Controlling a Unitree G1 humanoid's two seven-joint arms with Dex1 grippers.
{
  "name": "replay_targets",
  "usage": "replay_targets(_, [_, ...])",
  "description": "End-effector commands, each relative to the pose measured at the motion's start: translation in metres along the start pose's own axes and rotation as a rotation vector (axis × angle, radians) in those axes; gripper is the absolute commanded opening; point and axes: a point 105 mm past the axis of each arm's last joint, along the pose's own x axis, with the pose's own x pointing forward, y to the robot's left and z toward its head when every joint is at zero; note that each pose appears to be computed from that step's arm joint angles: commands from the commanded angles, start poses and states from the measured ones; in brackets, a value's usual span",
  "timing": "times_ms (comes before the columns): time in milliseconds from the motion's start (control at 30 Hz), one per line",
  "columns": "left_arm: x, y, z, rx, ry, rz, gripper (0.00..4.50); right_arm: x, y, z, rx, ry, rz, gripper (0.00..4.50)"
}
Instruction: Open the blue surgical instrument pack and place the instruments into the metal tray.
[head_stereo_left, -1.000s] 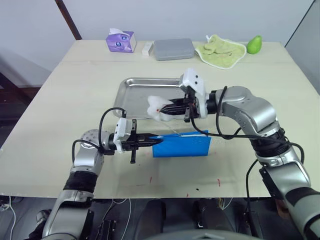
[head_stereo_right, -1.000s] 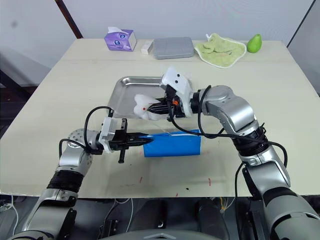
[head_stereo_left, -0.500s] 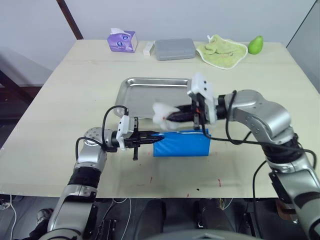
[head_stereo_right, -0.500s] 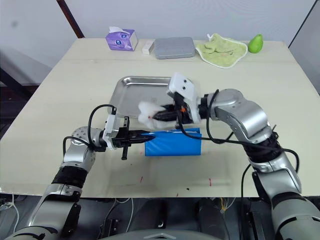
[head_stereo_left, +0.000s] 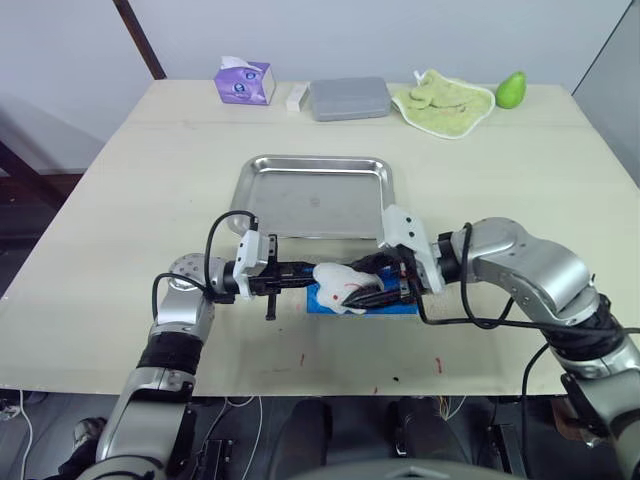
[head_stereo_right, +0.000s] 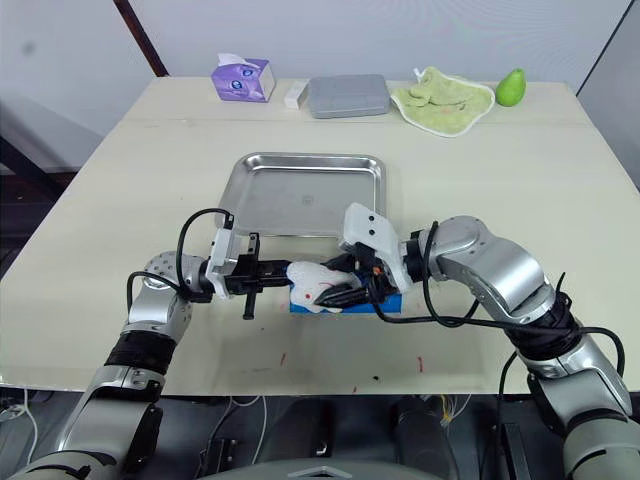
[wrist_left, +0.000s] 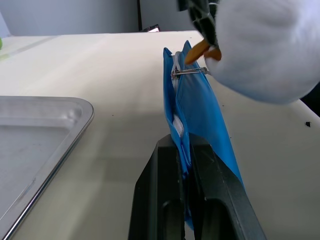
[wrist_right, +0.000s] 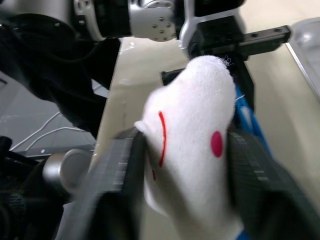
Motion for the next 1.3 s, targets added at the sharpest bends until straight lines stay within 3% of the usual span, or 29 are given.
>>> replay_targets(33, [-0.002, -0.003, 0.001, 0.016, 0.002, -0.029, 0.0, -0.007, 0.009, 0.015, -0.078, -0.063, 0.025, 3.32])
replay_targets(233, [-0.001, -0.004, 0.005, 0.038, -0.016, -0.042, 0.0, -0.021, 0.008, 0.023, -0.093, -0.135, -0.032, 3.32])
replay_targets(367, [-0.001, -0.004, 0.009, 0.061, -0.033, -0.036, 0.0, -0.046, 0.003, 0.018, -0.077, -0.174, -0.123, 4.46])
replay_targets(500, [-0.001, -0.004, 0.011, 0.08, -0.036, -0.035, 0.0, -0.06, 0.0, 0.011, -0.071, -0.194, -0.204, 4.46])
replay_targets(667, [-0.003, -0.002, 0.016, 0.108, -0.046, -0.017, 0.0, -0.085, 0.002, -0.019, 0.003, -0.189, -0.29, 4.46])
replay_targets(767, [-0.002, -0.003, 0.019, 0.135, -0.039, -0.023, 0.0, -0.103, -0.005, -0.043, 0.02, -0.211, -0.45, 4.46])
replay_targets(1000, [-0.004, -0.006, 0.018, 0.149, -0.026, -0.034, 0.0, -0.123, 0.005, -0.057, 0.072, -0.209, -0.417, 4.46])
replay_targets(1300, [-0.004, -0.011, 0.017, 0.14, -0.022, -0.048, 0.0, -0.096, -0.005, -0.062, 0.036, -0.218, -0.371, 4.46])
